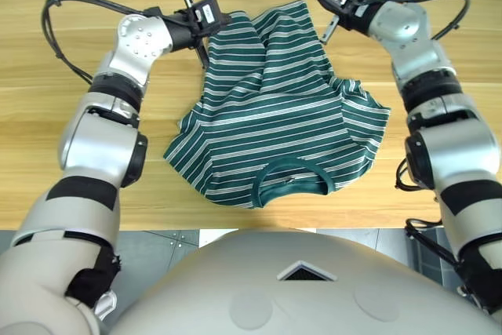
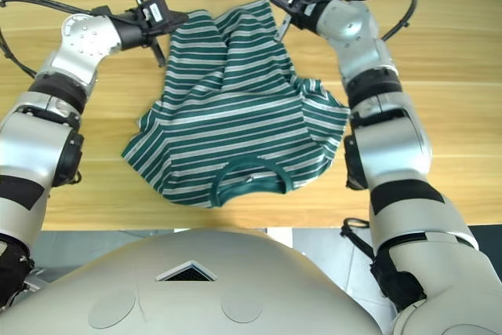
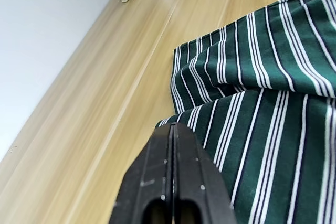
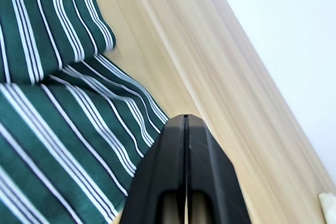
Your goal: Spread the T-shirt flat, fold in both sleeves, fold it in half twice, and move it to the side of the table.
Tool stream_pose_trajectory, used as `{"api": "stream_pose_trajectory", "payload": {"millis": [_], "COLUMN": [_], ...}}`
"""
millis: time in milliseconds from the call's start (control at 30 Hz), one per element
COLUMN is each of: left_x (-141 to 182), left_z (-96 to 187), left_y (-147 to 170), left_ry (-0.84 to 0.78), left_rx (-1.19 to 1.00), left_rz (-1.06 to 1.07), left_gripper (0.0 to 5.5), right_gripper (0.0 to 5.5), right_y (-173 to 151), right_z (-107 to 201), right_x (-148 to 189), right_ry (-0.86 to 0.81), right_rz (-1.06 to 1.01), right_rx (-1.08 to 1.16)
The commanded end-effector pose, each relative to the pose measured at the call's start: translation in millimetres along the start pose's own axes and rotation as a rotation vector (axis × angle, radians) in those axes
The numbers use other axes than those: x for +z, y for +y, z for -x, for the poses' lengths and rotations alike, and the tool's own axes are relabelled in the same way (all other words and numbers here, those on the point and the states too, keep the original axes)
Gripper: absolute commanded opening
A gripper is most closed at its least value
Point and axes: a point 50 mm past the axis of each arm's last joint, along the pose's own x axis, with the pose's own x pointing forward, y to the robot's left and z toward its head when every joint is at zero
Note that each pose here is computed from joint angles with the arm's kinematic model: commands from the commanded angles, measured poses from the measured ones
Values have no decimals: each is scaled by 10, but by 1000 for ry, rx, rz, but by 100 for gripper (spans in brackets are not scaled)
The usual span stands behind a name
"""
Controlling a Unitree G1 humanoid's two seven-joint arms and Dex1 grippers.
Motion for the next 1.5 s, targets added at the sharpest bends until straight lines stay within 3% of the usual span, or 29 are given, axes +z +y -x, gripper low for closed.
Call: {"api": "stream_pose_trajectory", "payload": {"millis": [33, 433, 867, 1133, 1500], "left_x": [-67, -208, -519, -657, -364], "left_z": [-127, -159, 12, 163, 91], "left_y": [-113, -244, -353, -251, 33], "left_ry": [135, 255, 381, 440, 247], "left_rx": [-2, 10, 35, 143, 336], "left_rz": [-4, 24, 47, 94, 73], "left_gripper": [3, 3, 3, 3, 3], "right_gripper": [0, 0, 0, 0, 0], "right_y": [172, 596, 560, 596, 666], "right_z": [-139, -142, 66, 155, 32], "right_x": [-6, -296, -608, -727, -496], "right_ry": [70, 222, 289, 303, 136], "right_rz": [-26, -80, -231, -286, -308], "right_rx": [15, 89, 18, 18, 80]}}
